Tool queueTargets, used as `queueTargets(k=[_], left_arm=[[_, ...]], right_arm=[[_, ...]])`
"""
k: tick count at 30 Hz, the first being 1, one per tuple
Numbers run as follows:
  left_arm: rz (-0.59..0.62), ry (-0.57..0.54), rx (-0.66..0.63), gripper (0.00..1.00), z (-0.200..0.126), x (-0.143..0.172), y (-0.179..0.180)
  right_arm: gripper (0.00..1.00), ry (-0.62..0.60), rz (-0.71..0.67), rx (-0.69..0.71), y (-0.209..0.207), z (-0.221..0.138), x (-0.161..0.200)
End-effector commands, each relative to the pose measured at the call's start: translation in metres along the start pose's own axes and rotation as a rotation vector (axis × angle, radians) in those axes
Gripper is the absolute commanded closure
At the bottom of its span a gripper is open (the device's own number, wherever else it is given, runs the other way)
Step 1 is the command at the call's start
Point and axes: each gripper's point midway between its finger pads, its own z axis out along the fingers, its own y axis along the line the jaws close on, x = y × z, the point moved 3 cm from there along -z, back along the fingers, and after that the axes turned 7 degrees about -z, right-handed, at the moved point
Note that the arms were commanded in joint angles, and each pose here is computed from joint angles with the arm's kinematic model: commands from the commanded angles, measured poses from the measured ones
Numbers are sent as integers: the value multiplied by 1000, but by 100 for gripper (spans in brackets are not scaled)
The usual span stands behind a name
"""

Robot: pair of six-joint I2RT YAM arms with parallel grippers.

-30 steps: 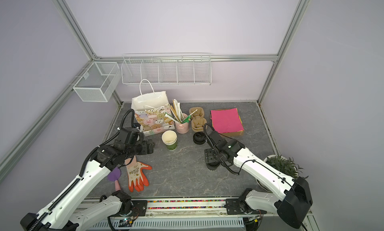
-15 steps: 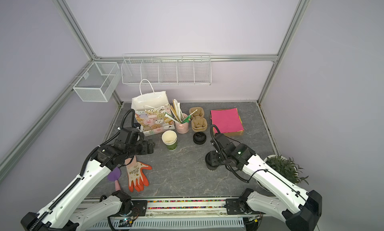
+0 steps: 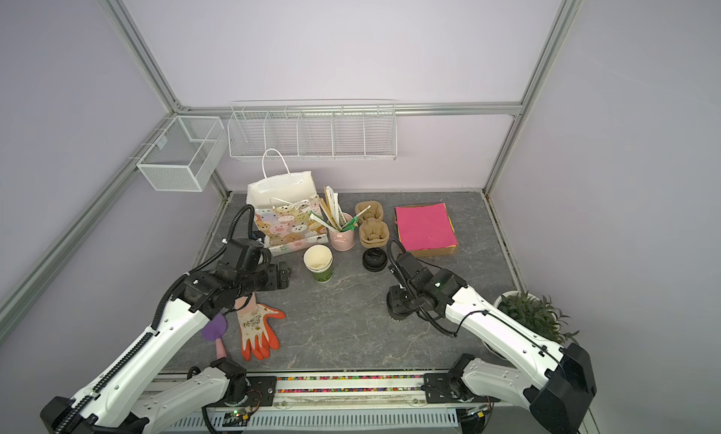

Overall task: Pack a coffee takeout order
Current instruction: Close the lid on the coffee cup.

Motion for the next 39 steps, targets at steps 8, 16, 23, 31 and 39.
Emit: queueTargets(k=[8, 16, 23, 31, 39], left_arm=[[13, 22, -4, 9, 5, 3, 1], [14, 26, -3, 9, 5, 4, 1], [15, 31, -1, 9, 7, 5, 1], [16, 29, -1, 9, 6, 5, 1], [16, 35, -2, 9, 8, 5, 0]], right_arm=[[77, 148, 49, 116, -21, 27, 34], [77, 201, 72, 159, -31, 40, 52], [76, 141, 85, 135, -28, 23, 43], [66, 90, 4, 109, -13, -2, 8], [53, 29, -25, 100, -11, -27, -19]])
